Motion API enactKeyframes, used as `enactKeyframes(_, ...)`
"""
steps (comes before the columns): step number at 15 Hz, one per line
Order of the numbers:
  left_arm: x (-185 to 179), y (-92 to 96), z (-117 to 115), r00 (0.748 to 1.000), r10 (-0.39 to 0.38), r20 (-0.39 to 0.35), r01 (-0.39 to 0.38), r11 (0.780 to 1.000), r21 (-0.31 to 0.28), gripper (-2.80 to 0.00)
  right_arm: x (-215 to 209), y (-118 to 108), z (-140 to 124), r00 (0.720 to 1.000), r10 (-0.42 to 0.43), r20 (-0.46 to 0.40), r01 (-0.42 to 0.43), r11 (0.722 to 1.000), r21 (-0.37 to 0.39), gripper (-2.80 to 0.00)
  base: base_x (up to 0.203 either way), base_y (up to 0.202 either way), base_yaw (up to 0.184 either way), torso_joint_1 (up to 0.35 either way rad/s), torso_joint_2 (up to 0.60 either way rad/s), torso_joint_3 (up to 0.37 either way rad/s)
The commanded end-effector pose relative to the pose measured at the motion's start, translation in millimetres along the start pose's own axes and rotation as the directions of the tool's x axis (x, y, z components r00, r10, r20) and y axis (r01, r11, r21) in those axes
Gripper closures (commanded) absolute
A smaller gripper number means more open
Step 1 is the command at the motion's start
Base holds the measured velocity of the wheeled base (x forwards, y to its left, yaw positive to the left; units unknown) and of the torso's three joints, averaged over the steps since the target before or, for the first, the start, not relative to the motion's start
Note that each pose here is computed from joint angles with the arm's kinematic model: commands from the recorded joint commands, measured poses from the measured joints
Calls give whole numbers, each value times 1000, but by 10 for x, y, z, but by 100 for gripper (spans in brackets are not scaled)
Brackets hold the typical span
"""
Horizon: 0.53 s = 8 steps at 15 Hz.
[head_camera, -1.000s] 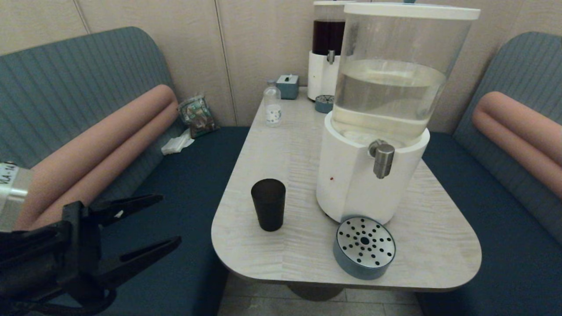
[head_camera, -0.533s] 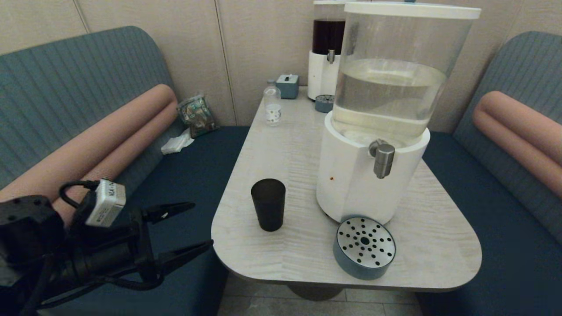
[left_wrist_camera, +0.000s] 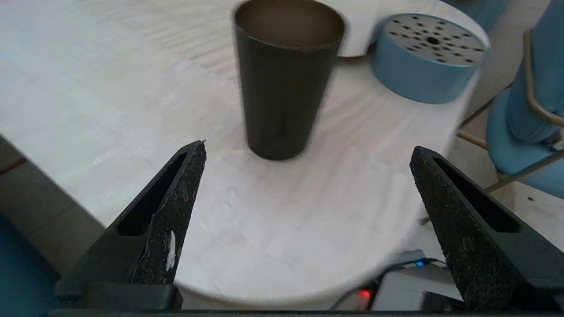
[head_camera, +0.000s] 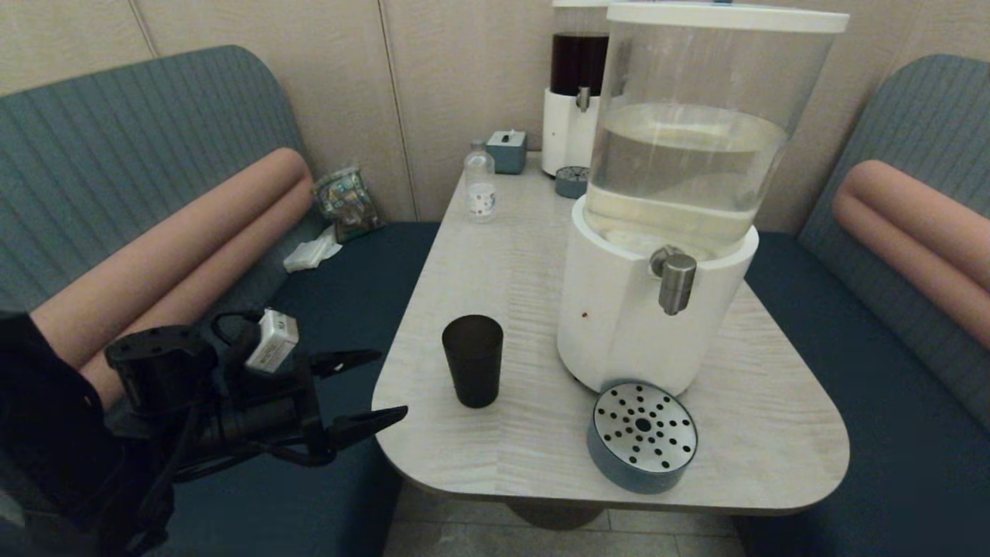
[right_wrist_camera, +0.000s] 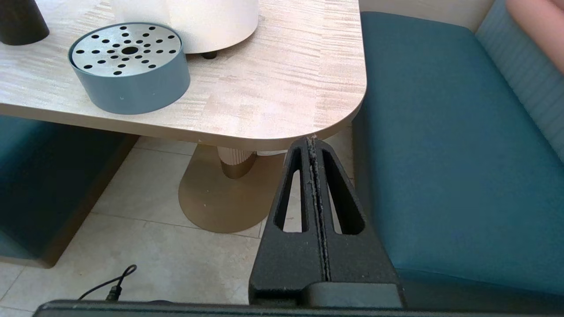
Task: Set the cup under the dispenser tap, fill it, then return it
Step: Pick up the cup
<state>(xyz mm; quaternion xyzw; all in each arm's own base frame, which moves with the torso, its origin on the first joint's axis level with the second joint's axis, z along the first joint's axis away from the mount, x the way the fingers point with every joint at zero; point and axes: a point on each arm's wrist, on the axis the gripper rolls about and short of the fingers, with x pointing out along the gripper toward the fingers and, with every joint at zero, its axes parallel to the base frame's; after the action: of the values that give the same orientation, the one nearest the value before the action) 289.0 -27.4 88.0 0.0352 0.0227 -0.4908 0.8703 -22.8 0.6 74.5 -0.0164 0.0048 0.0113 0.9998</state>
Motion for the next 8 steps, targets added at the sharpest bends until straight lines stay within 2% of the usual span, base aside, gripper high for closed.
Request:
enactKeyframes(1,186,131,-104,1000,-30,3,30,1000,3,-280,1,0,-4,1000,1,-1,-1,1000,0,0,0,0,0,0,0,0)
enactKeyframes(4,505,258,-90,996,-79,36,77,996,44,-280,1,0,-5,1000,1,-2,-1,1000,1,0,0,0,0,0,0,0)
enactKeyframes(6,681,221,-151,992,-122,34,121,992,31,-280,0,0,-3,1000,1,0,-1,1000,0,0,0,0,0,0,0,0)
enactKeyframes(8,750,237,-184,991,-131,35,130,991,32,-280,0,0,-3,1000,1,-1,-1,1000,1,0,0,0,0,0,0,0)
